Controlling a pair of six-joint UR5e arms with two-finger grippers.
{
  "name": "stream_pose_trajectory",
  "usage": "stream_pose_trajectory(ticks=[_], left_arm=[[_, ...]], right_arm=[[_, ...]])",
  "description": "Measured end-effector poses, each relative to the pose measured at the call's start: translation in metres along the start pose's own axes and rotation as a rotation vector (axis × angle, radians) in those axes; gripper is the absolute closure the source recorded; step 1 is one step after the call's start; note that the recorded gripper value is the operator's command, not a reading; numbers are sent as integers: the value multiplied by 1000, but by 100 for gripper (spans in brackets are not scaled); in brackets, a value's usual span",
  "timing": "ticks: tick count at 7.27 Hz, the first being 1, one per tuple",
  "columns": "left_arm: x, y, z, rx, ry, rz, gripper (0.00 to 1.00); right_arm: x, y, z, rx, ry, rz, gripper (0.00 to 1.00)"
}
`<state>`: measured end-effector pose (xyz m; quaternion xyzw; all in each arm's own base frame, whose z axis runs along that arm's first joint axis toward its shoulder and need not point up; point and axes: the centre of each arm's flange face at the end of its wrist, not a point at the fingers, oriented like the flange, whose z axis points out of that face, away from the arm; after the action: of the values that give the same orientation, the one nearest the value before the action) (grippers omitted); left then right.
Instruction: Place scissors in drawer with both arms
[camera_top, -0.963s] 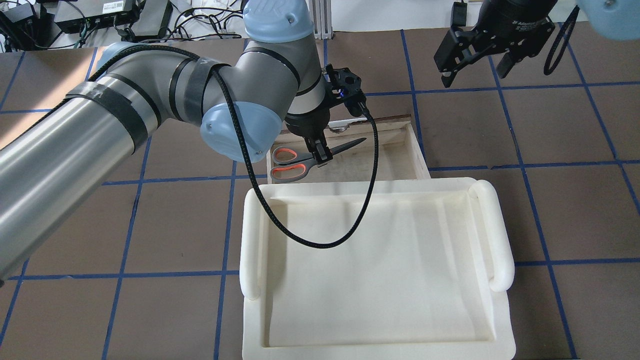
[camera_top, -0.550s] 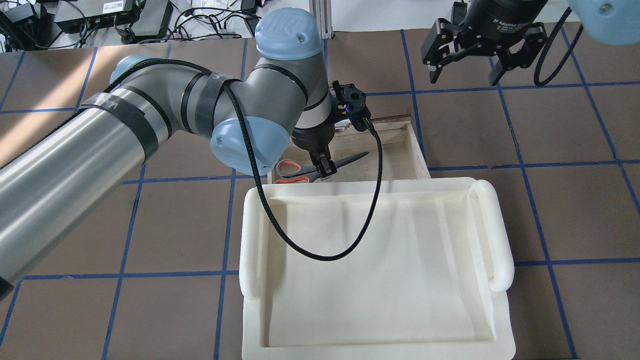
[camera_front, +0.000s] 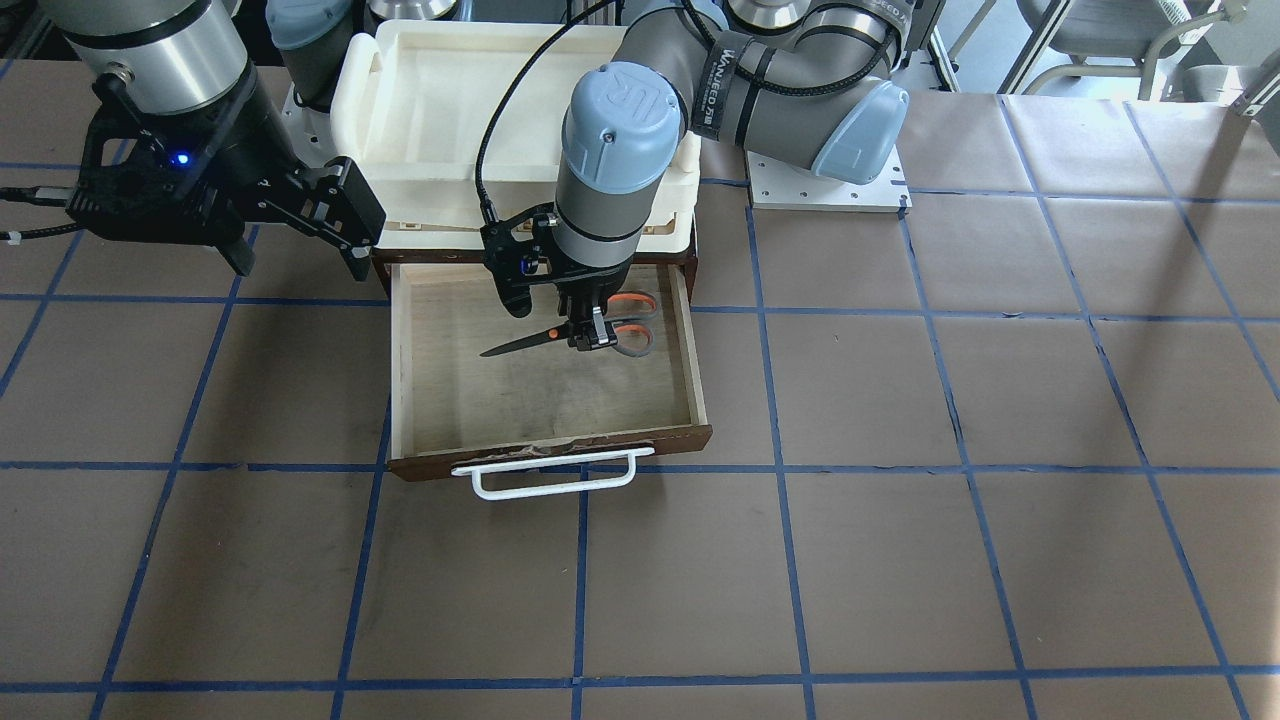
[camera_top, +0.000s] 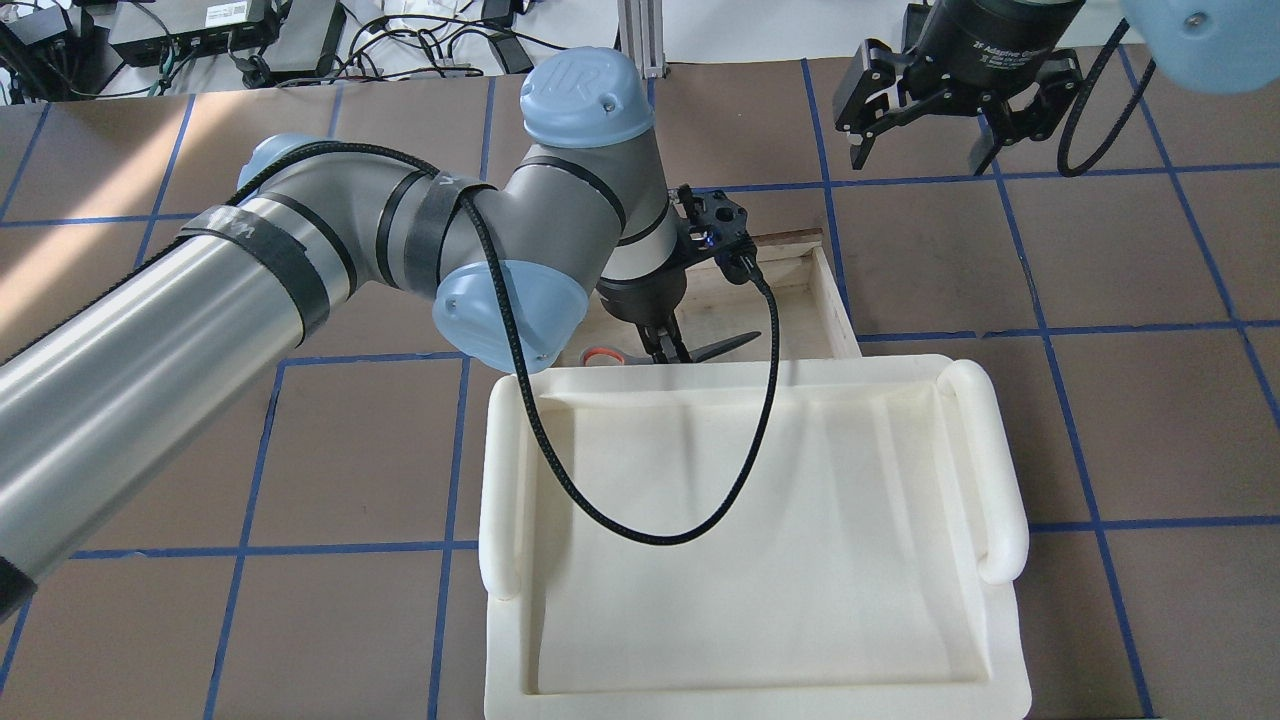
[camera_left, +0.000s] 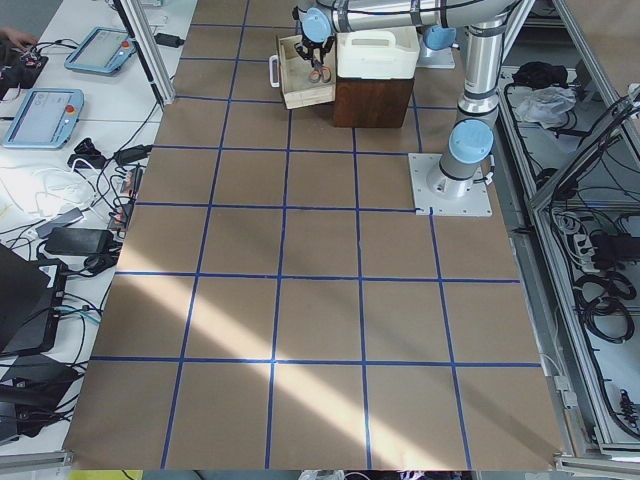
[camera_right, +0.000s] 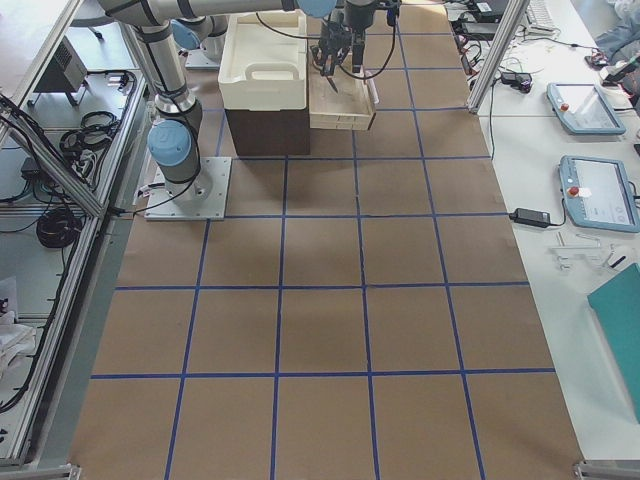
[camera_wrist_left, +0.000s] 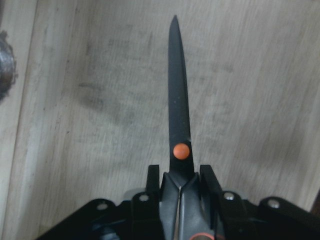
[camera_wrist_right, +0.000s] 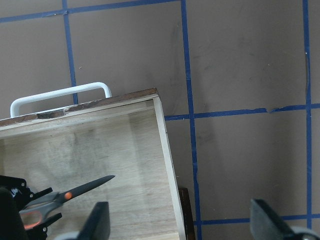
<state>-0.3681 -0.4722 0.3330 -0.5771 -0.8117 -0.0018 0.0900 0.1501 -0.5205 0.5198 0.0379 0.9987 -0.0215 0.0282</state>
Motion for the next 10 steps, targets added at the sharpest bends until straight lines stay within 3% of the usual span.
stream_pose_trajectory(ticks=[4,7,10], left_arm=[[6,1,-30,26,-34,-60,0],[5,12,-84,45,-87,-381,0],[-32,63,-150,102,-132,-719,0]], right_arm=[[0,0,0,0,0,-1,0],[1,0,-2,13,14,6,0],[2,1,-6,28,24,3,0]])
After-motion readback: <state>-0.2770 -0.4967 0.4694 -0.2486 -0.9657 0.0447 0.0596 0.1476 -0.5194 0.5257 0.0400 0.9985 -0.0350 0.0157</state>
